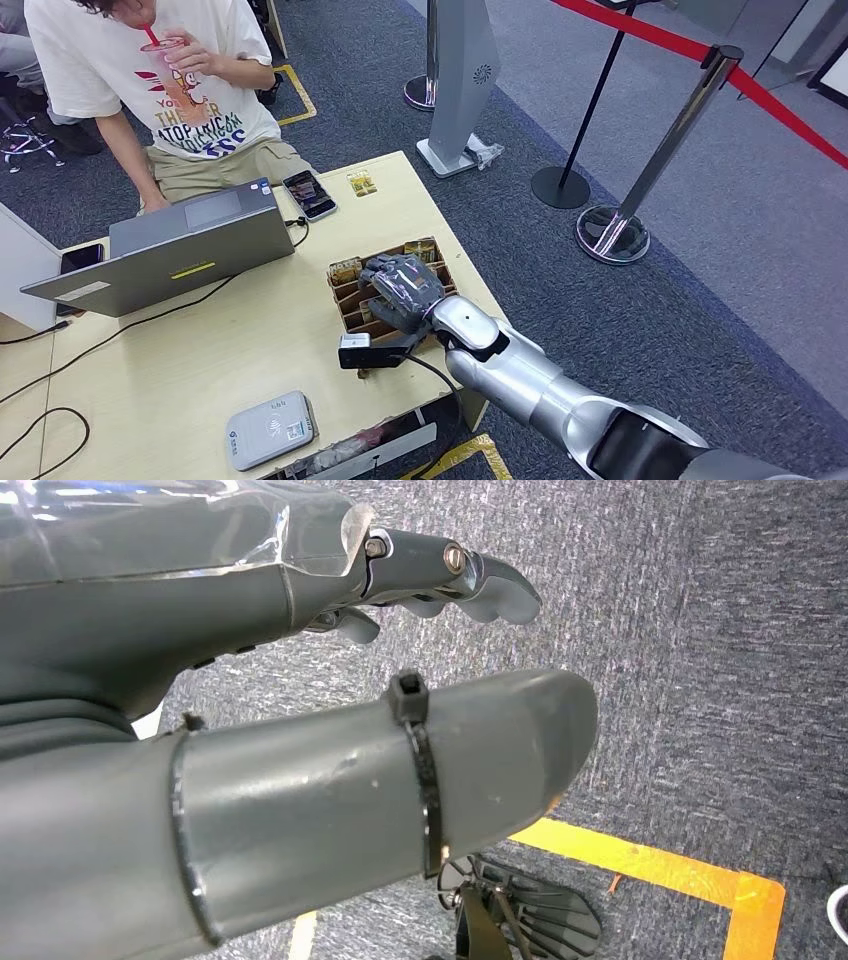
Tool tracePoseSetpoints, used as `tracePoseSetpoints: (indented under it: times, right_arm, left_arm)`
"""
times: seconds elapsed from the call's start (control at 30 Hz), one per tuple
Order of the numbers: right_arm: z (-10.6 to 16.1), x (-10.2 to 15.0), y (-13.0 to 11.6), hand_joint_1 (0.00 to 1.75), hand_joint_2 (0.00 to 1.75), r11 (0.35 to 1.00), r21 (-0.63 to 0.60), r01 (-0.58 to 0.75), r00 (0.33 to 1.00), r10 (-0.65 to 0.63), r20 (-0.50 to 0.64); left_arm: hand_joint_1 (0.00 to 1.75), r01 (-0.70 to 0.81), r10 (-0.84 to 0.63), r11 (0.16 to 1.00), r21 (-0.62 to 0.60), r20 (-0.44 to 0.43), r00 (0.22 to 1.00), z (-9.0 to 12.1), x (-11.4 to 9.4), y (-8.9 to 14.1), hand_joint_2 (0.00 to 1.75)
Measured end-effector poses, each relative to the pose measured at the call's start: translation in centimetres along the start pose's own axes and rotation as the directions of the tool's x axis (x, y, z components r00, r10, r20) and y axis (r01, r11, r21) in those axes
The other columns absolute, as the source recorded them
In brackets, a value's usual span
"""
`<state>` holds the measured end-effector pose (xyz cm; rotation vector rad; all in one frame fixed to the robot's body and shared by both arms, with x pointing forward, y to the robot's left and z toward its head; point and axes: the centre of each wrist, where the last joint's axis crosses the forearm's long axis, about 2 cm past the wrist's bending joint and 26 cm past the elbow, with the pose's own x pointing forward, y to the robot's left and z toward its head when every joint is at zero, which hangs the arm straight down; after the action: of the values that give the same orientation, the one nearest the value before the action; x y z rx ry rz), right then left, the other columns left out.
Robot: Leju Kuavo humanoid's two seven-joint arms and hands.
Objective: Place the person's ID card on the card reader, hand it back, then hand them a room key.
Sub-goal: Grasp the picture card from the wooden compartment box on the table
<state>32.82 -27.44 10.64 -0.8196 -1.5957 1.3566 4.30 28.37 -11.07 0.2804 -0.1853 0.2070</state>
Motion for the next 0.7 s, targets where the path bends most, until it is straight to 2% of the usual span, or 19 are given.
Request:
tracePoseSetpoints:
  times: [0.4, 0.7]
  right_arm:
    - [-0.23, 0.2, -0.4, 0.79, 1.75, 1.0, -0.015, -0.002, 1.0, 0.002, 0.005]
    - [-0.16, 0.44, -0.39, 0.82, 1.75, 1.0, -0.016, -0.001, 1.0, 0.001, 0.006]
  left_arm:
    - [0.0, 0.0, 0.0, 1.0, 0.005, 0.002, 1.0, -0.08, 0.05, 0.25, 0.0]
    - [0.0, 0.0, 0.0, 1.0, 0.006, 0.002, 1.0, -0.09, 0.05, 0.29, 0.0]
